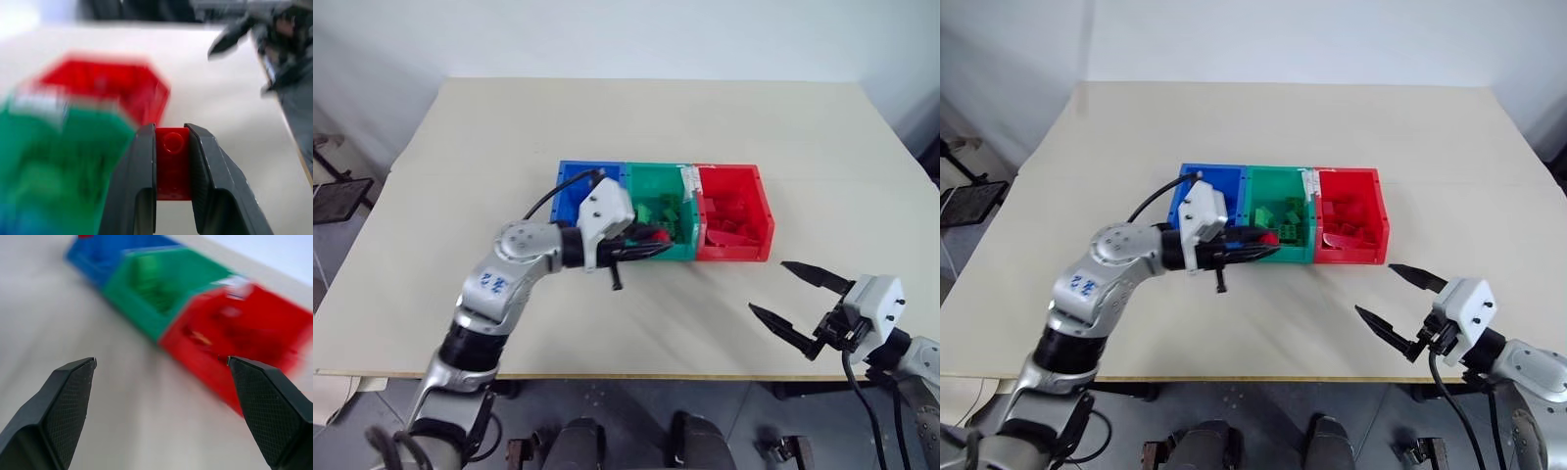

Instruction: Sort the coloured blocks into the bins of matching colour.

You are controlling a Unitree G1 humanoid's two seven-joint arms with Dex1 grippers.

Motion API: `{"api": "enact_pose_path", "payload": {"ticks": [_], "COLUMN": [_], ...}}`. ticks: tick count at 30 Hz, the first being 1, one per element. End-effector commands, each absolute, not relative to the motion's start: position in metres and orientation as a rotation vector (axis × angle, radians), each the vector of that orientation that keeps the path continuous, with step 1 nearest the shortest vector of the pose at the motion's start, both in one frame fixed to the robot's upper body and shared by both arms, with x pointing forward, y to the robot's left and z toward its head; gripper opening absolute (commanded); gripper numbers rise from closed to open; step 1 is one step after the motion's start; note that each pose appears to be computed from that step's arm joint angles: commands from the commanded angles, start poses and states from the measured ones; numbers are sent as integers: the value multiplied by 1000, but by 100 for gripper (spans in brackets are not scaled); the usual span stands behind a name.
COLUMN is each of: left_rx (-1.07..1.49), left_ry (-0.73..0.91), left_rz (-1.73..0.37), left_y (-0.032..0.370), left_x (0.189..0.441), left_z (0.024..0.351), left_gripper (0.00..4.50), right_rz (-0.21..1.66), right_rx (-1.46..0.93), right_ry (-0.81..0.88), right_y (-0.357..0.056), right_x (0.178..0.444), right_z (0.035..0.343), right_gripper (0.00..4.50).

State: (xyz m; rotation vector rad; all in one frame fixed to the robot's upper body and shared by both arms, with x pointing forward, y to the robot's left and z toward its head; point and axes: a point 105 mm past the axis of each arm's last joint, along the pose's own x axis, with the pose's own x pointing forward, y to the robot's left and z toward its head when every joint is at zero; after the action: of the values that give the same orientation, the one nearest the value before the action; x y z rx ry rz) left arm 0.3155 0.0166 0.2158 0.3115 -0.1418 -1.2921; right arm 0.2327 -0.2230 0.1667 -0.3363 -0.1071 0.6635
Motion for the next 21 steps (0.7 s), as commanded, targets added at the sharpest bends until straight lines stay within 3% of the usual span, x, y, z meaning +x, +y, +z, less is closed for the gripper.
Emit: {"api": "enact_pose_path", "payload": {"ticks": [1,7,14,15,21], "left_rx": [389,420,411,414,375], "left_ry": [-232,-346,-330,-332,-367], "left_rz": [-1240,-1226,-1261,-1260,-1273], "left_y": [-19,-79,-96,-95,-78], "left_x": [339,368,377,378,379], "left_z": [226,249,241,242,248], "left_gripper": [49,49,49,126,306], "right_rz": [493,414,390,388,413], "right_rx": [-338,-325,-304,-303,-300], "right_ry": [-158,-138,-137,-138,-144], "right_y": [-242,-247,-241,-240,-235], "right_x": [227,221,209,209,208], "right_z": [185,182,177,177,174], "right_gripper": [450,450,450,450,450]}}
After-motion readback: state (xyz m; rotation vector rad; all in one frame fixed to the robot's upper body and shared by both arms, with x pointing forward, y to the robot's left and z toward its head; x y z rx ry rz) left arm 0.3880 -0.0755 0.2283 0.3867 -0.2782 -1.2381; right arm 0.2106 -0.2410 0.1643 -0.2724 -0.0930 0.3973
